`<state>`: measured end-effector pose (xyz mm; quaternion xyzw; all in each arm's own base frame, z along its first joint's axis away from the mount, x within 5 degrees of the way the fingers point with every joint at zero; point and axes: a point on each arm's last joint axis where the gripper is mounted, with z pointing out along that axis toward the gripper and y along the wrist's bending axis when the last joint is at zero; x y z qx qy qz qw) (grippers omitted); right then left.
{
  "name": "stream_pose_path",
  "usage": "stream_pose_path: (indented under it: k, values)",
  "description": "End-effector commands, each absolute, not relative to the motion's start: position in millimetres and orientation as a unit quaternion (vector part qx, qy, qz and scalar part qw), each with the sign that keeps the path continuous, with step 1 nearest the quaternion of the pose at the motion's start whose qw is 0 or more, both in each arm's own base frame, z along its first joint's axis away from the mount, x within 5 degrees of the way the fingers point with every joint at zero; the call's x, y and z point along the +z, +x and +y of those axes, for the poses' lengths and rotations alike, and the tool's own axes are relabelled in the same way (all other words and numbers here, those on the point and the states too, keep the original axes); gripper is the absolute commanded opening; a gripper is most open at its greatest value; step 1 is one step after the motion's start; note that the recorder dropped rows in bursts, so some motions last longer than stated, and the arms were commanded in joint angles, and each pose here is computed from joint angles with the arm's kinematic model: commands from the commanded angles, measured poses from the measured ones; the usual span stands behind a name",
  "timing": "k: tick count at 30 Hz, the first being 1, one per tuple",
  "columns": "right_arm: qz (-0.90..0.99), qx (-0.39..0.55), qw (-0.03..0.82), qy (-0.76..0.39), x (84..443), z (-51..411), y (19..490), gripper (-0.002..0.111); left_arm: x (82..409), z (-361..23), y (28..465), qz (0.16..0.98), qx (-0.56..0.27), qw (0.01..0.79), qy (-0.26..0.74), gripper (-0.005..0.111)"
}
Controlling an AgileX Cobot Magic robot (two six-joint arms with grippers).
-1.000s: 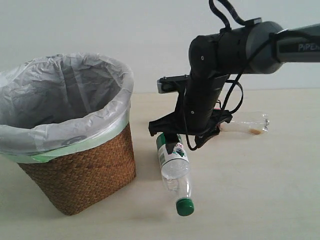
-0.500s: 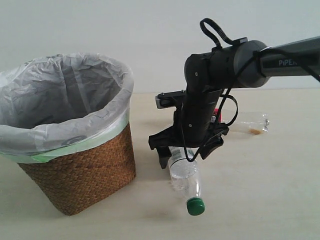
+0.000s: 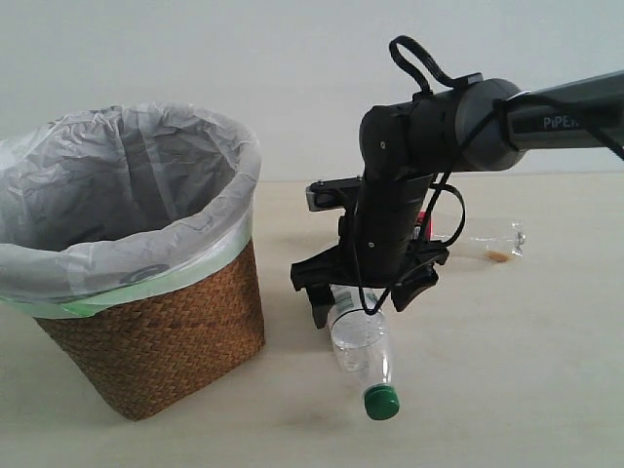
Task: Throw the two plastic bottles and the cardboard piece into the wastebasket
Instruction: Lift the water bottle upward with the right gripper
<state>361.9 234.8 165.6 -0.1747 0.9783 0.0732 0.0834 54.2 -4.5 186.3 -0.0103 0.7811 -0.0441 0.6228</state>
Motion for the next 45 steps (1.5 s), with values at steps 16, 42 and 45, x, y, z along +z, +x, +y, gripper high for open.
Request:
stream_pose_path:
  k: [16,42,45]
  values:
    - [0.978,0.039,0.057,-0.195,135,231,365,0.021,185,-4,54,0.78,-0.044,0.624,-0.012,0.004]
    - [0.983,0.045,0.119,-0.136,221,130,299,0.0,185,-4,54,0.78,-0.044,0.624,-0.012,0.004]
    - [0.985,0.04,0.13,-0.102,217,96,290,0.0,185,-4,54,0.78,-0.044,0.624,-0.012,0.004]
